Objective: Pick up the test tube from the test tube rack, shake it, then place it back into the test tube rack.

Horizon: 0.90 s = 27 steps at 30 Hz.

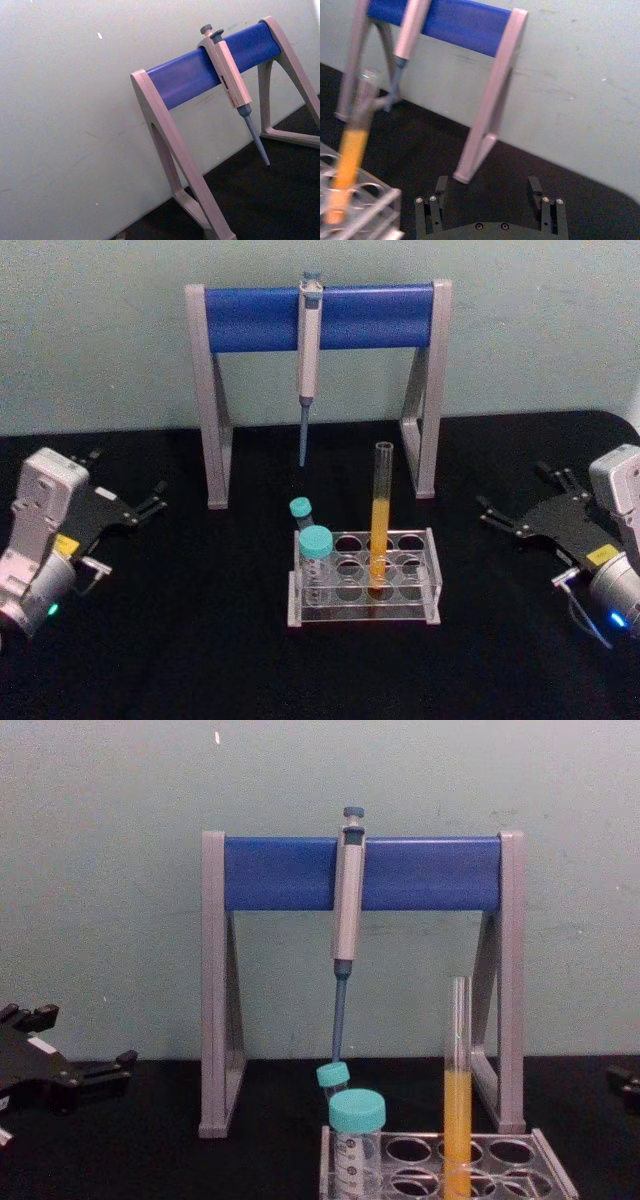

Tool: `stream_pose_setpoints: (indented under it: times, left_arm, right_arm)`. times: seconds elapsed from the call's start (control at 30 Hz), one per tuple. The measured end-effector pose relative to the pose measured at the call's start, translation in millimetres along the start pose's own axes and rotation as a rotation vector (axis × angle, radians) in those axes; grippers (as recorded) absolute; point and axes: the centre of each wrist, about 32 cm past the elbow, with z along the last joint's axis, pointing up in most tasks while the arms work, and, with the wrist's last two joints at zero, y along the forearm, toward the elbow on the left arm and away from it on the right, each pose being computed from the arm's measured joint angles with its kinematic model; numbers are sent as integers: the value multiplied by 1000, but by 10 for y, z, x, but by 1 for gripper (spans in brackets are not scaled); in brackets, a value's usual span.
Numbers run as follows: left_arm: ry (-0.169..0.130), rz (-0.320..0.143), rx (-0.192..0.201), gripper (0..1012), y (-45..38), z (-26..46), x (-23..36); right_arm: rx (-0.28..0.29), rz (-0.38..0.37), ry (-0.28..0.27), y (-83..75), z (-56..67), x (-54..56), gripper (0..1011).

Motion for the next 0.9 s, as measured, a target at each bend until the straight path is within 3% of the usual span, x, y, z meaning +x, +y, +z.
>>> stream_pose_setpoints:
  times: [0.4,0.6,0.9]
  left_arm:
    - [0,0,0,1002,0,0,0]
    - [0,0,0,1001,0,0,0]
    - [0,0,0,1001,0,0,0]
  right_arm:
    - [8,149,183,-122,153,-113,1000]
    - [-5,230,254,-54,190,-166,1000]
    - [-11,326,310,99,206,-177,1000]
